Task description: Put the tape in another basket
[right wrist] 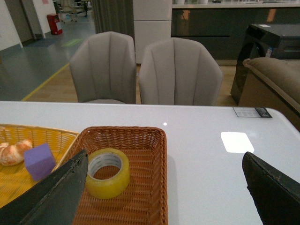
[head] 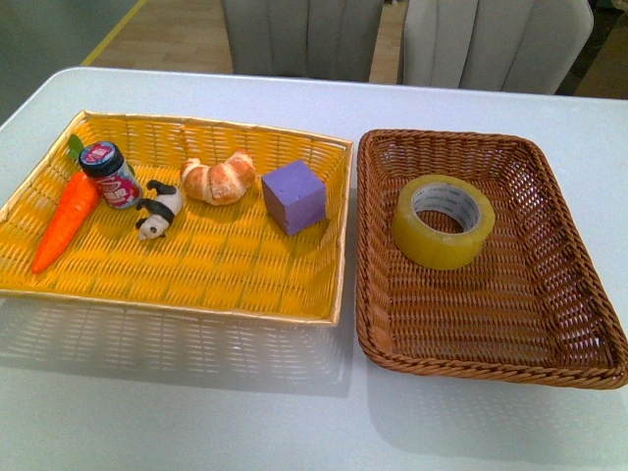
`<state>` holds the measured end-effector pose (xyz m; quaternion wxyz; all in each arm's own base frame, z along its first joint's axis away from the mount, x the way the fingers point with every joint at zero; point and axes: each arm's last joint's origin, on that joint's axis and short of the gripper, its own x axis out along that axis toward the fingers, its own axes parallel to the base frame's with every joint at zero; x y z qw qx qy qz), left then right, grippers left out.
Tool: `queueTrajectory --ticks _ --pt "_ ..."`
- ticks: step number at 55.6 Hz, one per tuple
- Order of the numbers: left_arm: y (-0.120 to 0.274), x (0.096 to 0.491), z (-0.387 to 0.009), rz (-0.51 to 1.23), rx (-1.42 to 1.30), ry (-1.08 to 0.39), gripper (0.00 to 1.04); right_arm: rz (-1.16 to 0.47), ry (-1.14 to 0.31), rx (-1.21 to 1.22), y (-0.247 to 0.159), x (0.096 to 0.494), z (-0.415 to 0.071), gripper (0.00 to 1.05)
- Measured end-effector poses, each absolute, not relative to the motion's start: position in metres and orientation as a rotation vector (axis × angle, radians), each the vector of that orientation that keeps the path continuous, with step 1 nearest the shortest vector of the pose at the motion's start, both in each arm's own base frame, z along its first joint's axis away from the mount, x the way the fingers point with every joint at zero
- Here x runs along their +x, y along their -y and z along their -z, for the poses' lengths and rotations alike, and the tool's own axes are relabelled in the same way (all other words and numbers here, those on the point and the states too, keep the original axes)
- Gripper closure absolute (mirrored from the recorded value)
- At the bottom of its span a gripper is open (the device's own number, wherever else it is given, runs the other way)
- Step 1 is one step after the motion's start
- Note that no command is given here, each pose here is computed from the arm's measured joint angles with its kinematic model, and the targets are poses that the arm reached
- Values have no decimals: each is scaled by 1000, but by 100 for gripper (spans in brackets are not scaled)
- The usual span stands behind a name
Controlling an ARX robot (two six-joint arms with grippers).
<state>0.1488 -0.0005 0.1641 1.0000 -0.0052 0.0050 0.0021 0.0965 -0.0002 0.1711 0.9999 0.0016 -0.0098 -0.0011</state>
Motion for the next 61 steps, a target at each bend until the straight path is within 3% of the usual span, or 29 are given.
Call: queueTrajectory --ticks 61 --pt "0 110 -171 4 -10 16 103 2 20 3 0 97 -171 9"
